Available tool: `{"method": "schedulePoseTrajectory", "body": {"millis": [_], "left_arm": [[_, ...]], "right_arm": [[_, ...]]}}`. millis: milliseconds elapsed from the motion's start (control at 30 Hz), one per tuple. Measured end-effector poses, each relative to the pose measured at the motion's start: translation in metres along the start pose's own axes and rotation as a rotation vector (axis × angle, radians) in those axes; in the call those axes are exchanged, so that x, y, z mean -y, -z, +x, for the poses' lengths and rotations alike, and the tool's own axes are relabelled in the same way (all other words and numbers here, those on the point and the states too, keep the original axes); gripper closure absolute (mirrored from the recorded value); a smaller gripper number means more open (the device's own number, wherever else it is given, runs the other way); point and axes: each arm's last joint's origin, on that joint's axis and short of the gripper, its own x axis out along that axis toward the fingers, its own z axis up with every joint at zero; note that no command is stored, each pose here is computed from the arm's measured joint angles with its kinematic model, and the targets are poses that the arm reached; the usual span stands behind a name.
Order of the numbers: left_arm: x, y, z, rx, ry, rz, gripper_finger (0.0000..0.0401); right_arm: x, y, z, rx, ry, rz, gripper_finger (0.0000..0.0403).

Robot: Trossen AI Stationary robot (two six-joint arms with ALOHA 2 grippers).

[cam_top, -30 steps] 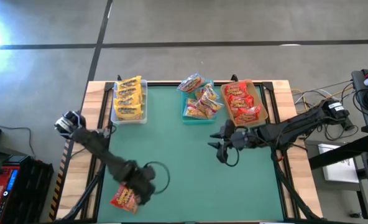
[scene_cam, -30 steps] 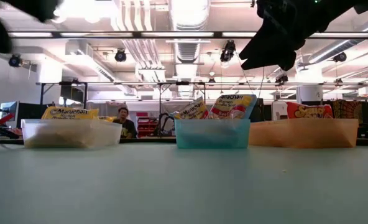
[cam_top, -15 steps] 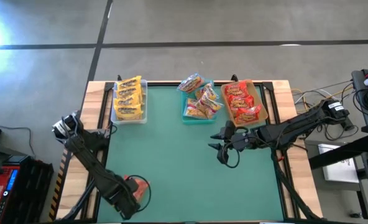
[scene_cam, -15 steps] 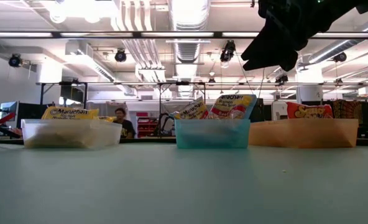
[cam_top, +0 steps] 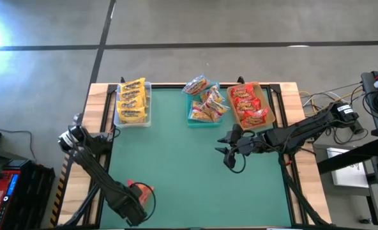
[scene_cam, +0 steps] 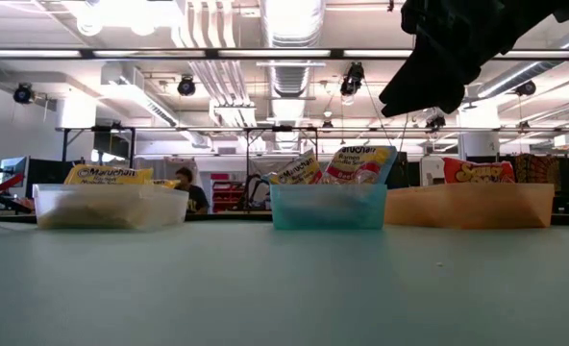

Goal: Sort Maruchan noodles
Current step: Put the orange noodle pack into the orange bin

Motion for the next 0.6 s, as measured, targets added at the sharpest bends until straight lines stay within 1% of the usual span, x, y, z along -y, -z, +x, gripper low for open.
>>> {"method": "schedulePoseTrajectory", "body": {"millis": [133,333,433,600], "left_arm": [[0.0,-0.002,0.006,0.002,-0.037,0.001,0.0314],[-0.01,-0.012,0.009,0.058,-0.166,-0.012,0.0314],[-0.011,-0.02,0.009,0.081,-0.167,0.03,0.0314],[-0.008,-0.044,0.005,0.163,-0.117,0.104,0.0314]], "right_arm": [[0.0,0.0,0.0,-0.002,0.001,-0.004,0.0232],[0.001,0.001,0.0,-0.012,0.006,-0.01,0.0232],[0.001,0.001,0.0,-0.012,0.006,-0.011,0.0232],[0.001,0.001,0.0,-0.012,0.006,-0.009,0.0232]]}}
